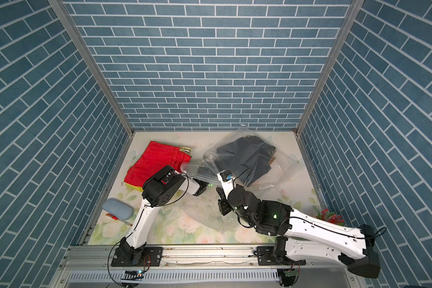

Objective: Take the trousers out of the vacuum bag
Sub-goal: Take out the trousers from the vacuum bag.

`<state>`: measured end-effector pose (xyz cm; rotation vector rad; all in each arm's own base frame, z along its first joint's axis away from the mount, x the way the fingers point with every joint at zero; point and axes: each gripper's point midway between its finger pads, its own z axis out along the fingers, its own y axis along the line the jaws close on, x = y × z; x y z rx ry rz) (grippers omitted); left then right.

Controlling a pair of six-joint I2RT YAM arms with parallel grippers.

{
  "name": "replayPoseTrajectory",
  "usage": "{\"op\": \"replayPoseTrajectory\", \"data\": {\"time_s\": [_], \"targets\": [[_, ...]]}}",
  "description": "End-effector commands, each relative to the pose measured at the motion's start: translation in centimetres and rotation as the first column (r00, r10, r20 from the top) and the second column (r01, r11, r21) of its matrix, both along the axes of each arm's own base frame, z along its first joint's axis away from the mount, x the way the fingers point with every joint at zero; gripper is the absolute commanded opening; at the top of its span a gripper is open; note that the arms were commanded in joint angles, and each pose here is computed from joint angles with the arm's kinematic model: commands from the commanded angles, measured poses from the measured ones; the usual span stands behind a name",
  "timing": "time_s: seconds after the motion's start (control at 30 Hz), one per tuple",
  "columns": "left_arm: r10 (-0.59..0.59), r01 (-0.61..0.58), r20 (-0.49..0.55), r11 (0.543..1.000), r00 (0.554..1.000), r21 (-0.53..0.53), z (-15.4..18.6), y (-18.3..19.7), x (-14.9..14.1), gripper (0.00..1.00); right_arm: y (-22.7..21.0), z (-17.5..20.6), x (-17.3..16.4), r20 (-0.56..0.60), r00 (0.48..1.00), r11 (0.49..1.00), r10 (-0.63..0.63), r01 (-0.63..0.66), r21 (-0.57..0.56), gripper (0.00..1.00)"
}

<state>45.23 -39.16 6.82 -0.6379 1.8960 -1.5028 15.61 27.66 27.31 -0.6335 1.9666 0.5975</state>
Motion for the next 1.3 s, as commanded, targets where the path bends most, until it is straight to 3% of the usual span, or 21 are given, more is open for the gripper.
{"op": "replayPoseTrajectory", "data": {"time_s": [0.0, 0.17, 0.3, 0.77, 1.27], "targets": [[-0.005, 0.013, 0.072, 0.994, 0.997, -0.112, 4.1, 0.6, 0.4, 0.0, -0.9, -0.9, 0.5, -0.003, 0.998, 0.998, -0.061, 0.061, -0.028, 0.0], [-0.067, 0.101, 0.153, 0.967, 0.986, -0.232, 7.0, -0.8, 0.1, 0.0, -0.6, -1.2, 0.5, -0.006, 0.998, 0.998, -0.056, 0.055, -0.029, 0.0], [-0.094, 0.141, 0.187, 0.956, 0.978, -0.258, 8.3, -1.1, -0.7, 0.0, -0.8, -0.9, 0.6, 0.0, 0.998, 0.998, -0.061, 0.061, -0.028, 0.0], [-0.169, 0.187, 0.12, 0.969, 0.978, -0.159, 7.2, 0.2, -6.2, 0.0, -2.5, -1.6, 1.8, 0.014, 0.983, 0.981, -0.181, 0.181, -0.073, 0.0], [-0.233, 0.238, 0.098, 0.97, 0.968, -0.045, 9.7, -0.7, -11.6, 0.0, -2.8, -3.4, 2.3, 0.009, 0.972, 0.964, -0.233, 0.232, -0.129, 0.0]]}}
